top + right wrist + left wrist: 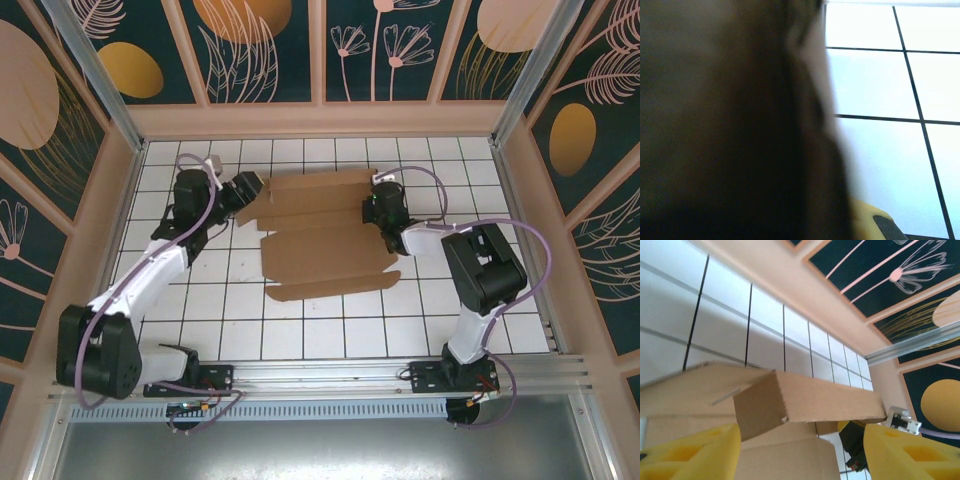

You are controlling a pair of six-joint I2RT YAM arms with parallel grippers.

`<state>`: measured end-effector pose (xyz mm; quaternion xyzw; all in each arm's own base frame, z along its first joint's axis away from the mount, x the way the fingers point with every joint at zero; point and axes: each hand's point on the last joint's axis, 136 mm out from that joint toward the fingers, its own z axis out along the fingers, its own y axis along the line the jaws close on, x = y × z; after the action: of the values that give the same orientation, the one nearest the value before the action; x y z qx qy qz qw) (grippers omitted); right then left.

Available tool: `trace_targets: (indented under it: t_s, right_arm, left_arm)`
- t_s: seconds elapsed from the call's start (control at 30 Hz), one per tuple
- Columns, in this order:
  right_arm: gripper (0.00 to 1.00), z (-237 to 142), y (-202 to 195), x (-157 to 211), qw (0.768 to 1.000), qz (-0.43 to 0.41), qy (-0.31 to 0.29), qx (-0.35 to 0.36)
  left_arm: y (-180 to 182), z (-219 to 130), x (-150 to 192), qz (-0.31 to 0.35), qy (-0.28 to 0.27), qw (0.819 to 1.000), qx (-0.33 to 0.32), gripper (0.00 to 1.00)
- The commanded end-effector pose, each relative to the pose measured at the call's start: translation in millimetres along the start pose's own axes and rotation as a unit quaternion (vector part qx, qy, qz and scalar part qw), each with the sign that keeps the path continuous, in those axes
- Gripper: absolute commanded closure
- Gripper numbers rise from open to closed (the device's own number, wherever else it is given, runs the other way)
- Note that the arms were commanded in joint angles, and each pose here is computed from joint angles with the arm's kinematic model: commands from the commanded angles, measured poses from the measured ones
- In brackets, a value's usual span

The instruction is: Fold the paper box

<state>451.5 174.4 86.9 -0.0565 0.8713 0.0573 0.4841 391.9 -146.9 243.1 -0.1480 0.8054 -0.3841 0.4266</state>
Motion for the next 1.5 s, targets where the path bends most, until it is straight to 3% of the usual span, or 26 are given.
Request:
trace_targets:
  t_s: [0.0, 0.27, 0.43, 0.77, 1.13, 1.47]
  right_arm:
    - [0.90, 4, 2, 24, 0.997, 0.012, 0.068, -0.031]
    - [0.90, 15, 7, 28, 0.992, 0.028, 0.120, -0.039]
    - [0.90, 14, 12, 24, 0.991, 0.027, 0.124, -0.047]
    - [0.90, 12, 15, 23, 0.992, 0.012, 0.120, -0.040]
    - [0.90, 9, 21, 23, 0.992, 0.006, 0.116, -0.048]
    - [0.91, 10, 27, 31, 0.991, -0.002, 0.123, -0.056]
  left_arm:
    - [27, -3, 13, 0.062, 0.039, 0.995, -0.067, 0.42]
    - [67, 21, 66, 0.017, 0.117, 0.989, -0.093, 0.63]
    - [95, 36, 85, 0.013, 0.129, 0.980, -0.149, 0.56]
    - [136, 61, 77, 0.047, 0.123, 0.962, -0.239, 0.39]
    - [135, 93, 82, 0.033, 0.129, 0.970, -0.201, 0.44]
    - [107, 84, 62, 0.041, 0.079, 0.985, -0.150, 0.47]
